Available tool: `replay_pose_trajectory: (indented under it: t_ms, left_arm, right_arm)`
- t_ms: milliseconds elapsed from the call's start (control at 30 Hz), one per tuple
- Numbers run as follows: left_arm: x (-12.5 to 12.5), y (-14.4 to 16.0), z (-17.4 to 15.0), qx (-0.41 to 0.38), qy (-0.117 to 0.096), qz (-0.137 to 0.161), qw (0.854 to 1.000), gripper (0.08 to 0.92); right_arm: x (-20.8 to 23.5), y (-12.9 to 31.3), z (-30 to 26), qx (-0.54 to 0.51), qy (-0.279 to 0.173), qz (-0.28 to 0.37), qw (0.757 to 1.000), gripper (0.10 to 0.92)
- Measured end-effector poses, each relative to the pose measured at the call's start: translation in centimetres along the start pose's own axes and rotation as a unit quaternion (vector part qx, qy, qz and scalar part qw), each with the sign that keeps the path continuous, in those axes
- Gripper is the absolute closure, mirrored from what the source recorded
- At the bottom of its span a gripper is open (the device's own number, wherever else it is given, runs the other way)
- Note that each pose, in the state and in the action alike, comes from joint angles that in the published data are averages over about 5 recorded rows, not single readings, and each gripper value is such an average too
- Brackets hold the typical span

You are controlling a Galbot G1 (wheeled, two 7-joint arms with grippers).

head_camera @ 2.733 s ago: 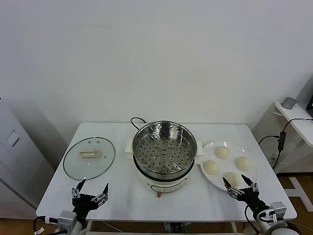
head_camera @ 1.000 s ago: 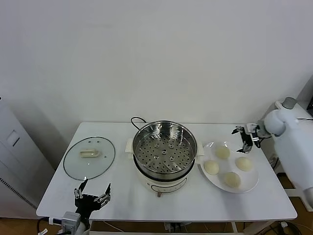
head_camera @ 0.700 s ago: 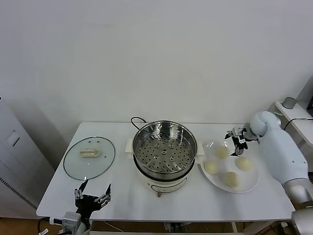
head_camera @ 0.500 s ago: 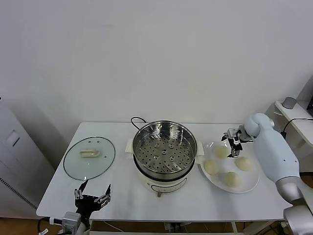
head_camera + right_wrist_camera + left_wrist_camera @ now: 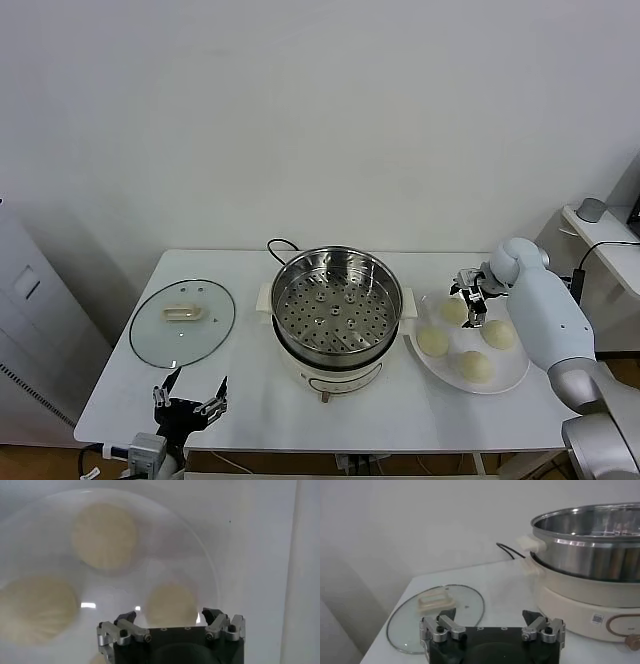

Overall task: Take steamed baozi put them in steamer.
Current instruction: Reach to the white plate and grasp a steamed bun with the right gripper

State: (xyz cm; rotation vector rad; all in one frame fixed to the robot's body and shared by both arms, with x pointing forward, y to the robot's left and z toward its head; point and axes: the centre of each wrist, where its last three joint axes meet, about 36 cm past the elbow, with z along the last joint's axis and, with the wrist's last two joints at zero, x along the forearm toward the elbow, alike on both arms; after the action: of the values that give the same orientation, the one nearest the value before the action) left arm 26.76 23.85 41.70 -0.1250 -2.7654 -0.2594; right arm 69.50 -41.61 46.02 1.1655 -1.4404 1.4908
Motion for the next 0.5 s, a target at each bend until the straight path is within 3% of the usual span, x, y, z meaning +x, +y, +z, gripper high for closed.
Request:
replay_pose_trajectory:
  t_ms: [500]
  left_arm:
    - [-0.13, -0.18, 0.16, -0.001, 0.003, 0.002, 1.000, 0.177]
  right_arm:
    - [-1.08, 0.29, 0.21, -0.012, 0.007, -0.002, 1.000, 0.202]
